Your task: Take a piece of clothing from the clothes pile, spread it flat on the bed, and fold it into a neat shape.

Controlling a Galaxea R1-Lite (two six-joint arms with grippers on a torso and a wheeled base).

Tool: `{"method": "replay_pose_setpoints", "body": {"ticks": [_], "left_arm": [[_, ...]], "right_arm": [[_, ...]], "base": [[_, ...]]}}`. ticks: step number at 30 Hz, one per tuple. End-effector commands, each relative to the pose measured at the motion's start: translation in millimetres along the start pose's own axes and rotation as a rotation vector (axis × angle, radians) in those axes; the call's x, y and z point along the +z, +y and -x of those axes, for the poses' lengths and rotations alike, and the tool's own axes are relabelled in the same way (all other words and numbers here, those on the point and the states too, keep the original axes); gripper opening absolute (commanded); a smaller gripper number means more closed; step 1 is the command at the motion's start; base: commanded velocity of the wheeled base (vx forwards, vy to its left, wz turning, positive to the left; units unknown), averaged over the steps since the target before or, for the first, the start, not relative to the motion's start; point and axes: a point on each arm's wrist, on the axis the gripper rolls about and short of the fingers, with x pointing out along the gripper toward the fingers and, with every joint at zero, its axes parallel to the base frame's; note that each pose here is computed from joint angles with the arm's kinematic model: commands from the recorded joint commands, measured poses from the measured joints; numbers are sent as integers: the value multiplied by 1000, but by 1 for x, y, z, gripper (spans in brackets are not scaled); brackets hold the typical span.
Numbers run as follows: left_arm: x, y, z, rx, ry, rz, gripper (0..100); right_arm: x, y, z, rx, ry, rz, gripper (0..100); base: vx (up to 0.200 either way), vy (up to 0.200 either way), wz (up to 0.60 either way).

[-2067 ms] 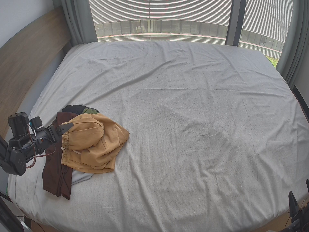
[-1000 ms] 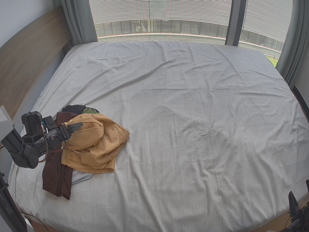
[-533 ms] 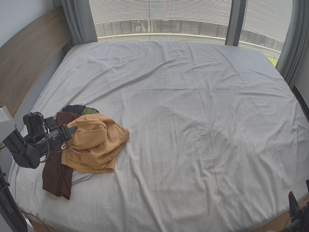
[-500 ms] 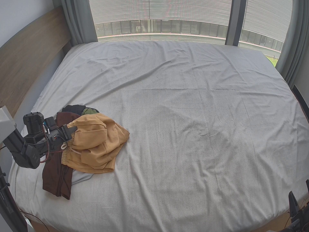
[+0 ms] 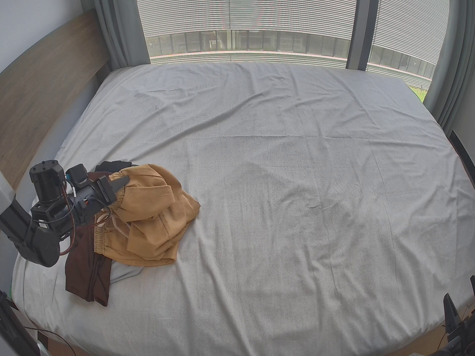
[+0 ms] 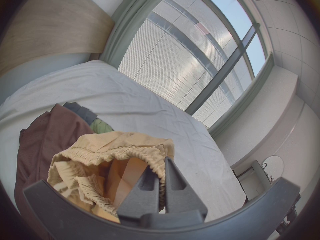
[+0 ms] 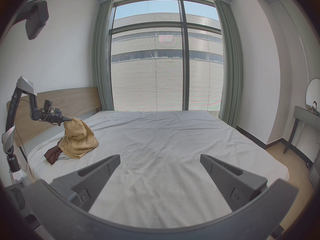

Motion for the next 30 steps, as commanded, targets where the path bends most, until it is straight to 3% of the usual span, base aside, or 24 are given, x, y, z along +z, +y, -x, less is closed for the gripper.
{"method": "replay_pose_setpoints", "body": {"ticks": [1, 5, 10, 21, 27, 30], "left_arm": [[11, -41, 16, -103, -51, -49, 0], [15, -71, 25, -185, -75, -80, 0], [13, -89, 23, -202, -94, -84, 0], [1, -91, 27, -287, -14, -93, 0], [-2, -93, 26, -295, -8, -103, 0], [-3, -104, 24, -363, -44, -115, 0]], "right_arm": [[-5, 0, 0, 0, 1, 0, 100], [-5, 0, 0, 0, 2, 1, 100], [-5, 0, 0, 0, 2, 3, 100], [-5, 0, 0, 2, 2, 1, 100], [-5, 0, 0, 0, 2, 1, 100], [-5, 0, 0, 2, 2, 1, 100]], "base": [[0, 0, 0], [0, 0, 0], [0, 0, 0], [0, 0, 0], [0, 0, 0], [0, 0, 0]]}}
